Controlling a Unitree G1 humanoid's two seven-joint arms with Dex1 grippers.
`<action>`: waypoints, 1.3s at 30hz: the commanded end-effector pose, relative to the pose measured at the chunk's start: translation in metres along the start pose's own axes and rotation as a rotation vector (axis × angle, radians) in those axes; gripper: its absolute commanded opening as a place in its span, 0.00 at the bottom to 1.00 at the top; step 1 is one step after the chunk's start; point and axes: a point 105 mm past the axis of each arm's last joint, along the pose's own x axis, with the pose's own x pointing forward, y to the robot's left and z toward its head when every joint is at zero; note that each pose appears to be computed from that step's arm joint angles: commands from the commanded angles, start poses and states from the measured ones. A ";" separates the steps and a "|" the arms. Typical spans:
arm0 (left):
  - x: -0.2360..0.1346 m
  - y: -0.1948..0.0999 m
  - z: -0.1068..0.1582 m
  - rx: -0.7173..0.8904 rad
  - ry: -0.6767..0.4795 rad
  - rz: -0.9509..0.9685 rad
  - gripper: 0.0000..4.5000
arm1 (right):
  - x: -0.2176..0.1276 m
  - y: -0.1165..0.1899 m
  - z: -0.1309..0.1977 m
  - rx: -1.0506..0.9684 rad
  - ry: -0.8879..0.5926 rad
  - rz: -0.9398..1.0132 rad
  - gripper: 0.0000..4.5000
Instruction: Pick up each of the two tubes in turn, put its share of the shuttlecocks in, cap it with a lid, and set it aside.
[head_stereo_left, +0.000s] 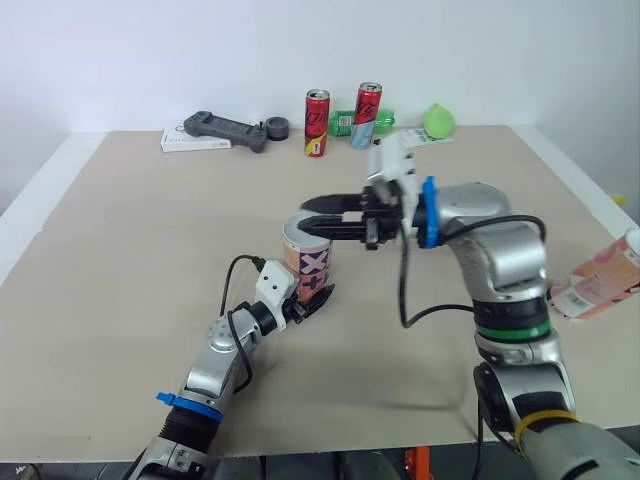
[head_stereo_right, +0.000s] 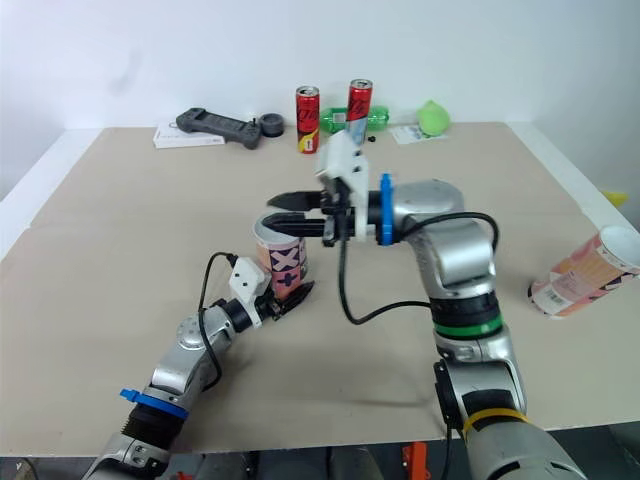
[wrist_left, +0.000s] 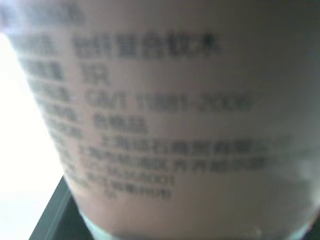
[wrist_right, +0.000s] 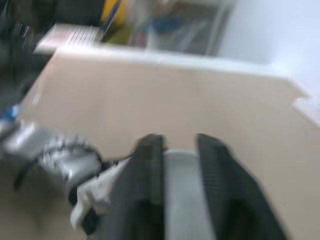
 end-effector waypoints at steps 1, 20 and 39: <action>-0.004 0.003 0.002 -0.018 -0.003 -0.027 0.74 | -0.024 0.010 -0.006 0.092 -0.051 -0.101 0.66; -0.099 0.053 0.037 0.085 0.036 0.063 0.99 | 0.003 0.040 -0.119 0.186 0.003 -0.255 0.99; -0.150 0.050 0.058 0.088 0.051 0.162 0.99 | 0.076 0.022 -0.119 0.109 -0.072 -0.049 0.99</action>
